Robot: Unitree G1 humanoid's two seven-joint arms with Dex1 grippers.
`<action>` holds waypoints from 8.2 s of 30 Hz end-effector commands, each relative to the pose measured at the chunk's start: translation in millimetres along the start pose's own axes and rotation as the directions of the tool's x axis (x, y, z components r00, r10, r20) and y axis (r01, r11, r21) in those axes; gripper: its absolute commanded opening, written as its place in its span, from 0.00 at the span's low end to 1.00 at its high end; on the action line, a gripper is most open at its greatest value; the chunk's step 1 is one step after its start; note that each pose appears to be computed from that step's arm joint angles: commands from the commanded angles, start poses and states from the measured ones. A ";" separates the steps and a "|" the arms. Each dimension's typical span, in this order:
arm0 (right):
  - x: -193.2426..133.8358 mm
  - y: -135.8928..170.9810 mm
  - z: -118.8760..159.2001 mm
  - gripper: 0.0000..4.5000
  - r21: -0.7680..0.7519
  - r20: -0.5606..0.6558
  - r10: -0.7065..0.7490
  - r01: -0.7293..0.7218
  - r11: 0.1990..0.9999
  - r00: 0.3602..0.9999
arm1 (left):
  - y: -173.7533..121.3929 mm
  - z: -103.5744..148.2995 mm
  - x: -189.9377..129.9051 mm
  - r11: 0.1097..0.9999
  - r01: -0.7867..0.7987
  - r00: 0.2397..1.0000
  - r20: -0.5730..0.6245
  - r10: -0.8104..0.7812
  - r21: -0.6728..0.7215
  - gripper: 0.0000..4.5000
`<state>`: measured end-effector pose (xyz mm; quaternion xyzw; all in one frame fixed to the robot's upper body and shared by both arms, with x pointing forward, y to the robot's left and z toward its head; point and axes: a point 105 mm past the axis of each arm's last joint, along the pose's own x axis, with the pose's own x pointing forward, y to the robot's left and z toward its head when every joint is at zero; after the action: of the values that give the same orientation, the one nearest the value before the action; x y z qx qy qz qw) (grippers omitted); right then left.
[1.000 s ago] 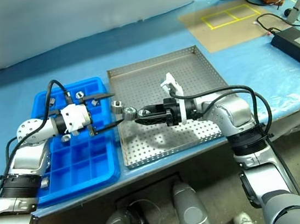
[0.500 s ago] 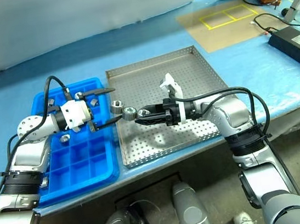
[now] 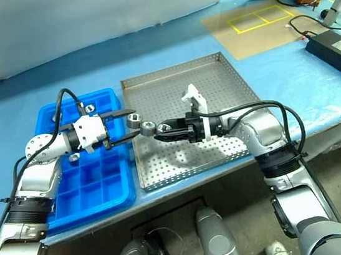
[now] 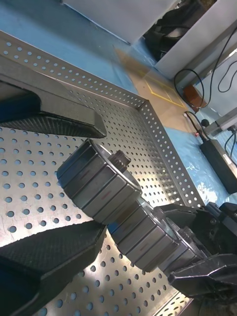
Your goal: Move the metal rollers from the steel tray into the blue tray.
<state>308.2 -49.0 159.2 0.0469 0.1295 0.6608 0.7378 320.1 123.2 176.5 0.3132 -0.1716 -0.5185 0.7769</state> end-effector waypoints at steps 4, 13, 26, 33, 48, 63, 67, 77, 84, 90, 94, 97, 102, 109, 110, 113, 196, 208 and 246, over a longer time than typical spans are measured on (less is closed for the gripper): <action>3.1 0.8 -0.7 0.36 -0.018 -0.007 0.010 -0.010 1.000 1.000 | 17.2 23.4 1.7 0.997 -0.081 0.992 0.097 0.080 0.010 0.60; 3.8 -3.0 -1.5 0.36 -0.017 -0.008 -0.002 0.002 1.000 1.000 | 25.9 23.7 1.4 0.992 -0.128 0.987 0.095 0.128 -0.001 0.60; 3.0 -4.9 -1.6 0.36 -0.013 -0.011 -0.004 0.004 1.000 1.000 | -13.1 9.4 -50.9 0.807 0.120 0.985 -0.029 -0.168 -0.578 0.60; 4.6 -5.0 -2.0 0.36 -0.016 -0.018 0.001 -0.002 1.000 1.000 | 8.9 8.4 -46.9 0.610 0.000 0.999 -0.021 -0.028 -0.793 0.60; 3.6 -7.0 -4.5 0.36 -0.023 -0.031 -0.014 0.013 1.000 0.999 | 20.4 9.2 -34.8 0.034 -0.074 0.995 -0.071 0.073 -0.997 0.60; 6.3 -8.4 -6.4 0.36 -0.035 -0.040 -0.015 0.014 0.999 0.999 | -4.8 11.7 -25.5 -0.282 -0.022 0.958 -0.100 0.268 -0.959 0.60; 7.4 -9.2 -6.5 0.36 -0.036 -0.041 -0.015 0.014 0.999 0.999 | -17.2 6.5 -21.7 -0.315 -0.058 0.956 -0.144 0.257 -0.947 0.60; 7.2 -10.6 -6.3 0.36 -0.035 -0.040 -0.024 0.023 0.999 0.999 | -20.3 -1.2 -30.5 -0.315 -0.149 0.939 -0.234 0.252 -0.938 0.69; 8.8 -10.8 -4.7 0.36 -0.034 -0.033 -0.023 0.022 0.999 0.999 | -7.0 13.5 -22.9 -0.277 -0.074 0.936 -0.163 0.313 -0.958 0.99; 8.5 -12.9 -4.1 0.36 -0.041 -0.035 -0.031 0.030 0.999 0.999 | -17.7 11.5 -16.6 -0.308 -0.058 0.943 -0.154 0.295 -0.949 0.99; 8.2 -13.4 -4.8 0.36 -0.042 -0.037 -0.034 0.032 0.999 0.999 | -22.9 5.4 -17.3 -0.335 -0.087 0.941 -0.188 0.282 -0.938 0.99; 8.7 -13.1 -5.6 0.36 -0.040 -0.038 -0.033 0.032 0.999 0.999 | -24.5 3.0 -14.5 -0.348 -0.097 0.942 -0.199 0.271 -0.932 0.99; 9.4 -12.9 -6.9 0.36 -0.044 -0.044 -0.032 0.030 0.999 0.998 | -27.4 4.7 -6.8 -0.363 -0.085 0.944 -0.191 0.267 -0.928 0.99; 9.8 -13.1 -8.2 0.36 -0.046 -0.049 -0.035 0.033 0.998 0.998 | -22.6 3.3 -2.3 -0.370 -0.085 0.945 -0.193 0.265 -0.925 0.99; 9.6 -13.3 -9.1 0.36 -0.052 -0.055 -0.038 0.035 0.998 0.998 | -22.2 3.0 -2.4 -0.371 -0.088 0.944 -0.196 0.266 -0.925 0.99; 9.3 -13.9 -9.6 0.36 -0.053 -0.056 -0.042 0.039 0.998 0.998 | -18.9 1.7 -4.2 -0.369 -0.100 0.939 -0.210 0.271 -0.924 0.99; -34.2 -35.9 20.3 0.36 -0.049 0.084 -0.254 0.259 0.965 0.963 | 34.2 -66.8 34.4 0.605 -0.538 0.837 -0.286 0.467 -0.588 0.28; -16.5 -24.2 11.1 0.36 -0.014 0.111 -0.254 0.257 0.966 0.961 | -4.7 -73.8 82.8 0.643 -0.359 0.933 -0.268 0.240 -0.676 0.28; -0.5 -24.3 5.1 0.36 -0.037 0.072 -0.196 0.199 0.979 0.978 | -8.9 7.6 33.6 0.395 0.059 0.991 0.100 0.084 -0.917 0.77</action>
<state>330.2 -52.6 159.7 0.0516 0.0895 0.5911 0.7999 343.1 102.1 139.6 -0.1954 0.1334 -0.4655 0.8528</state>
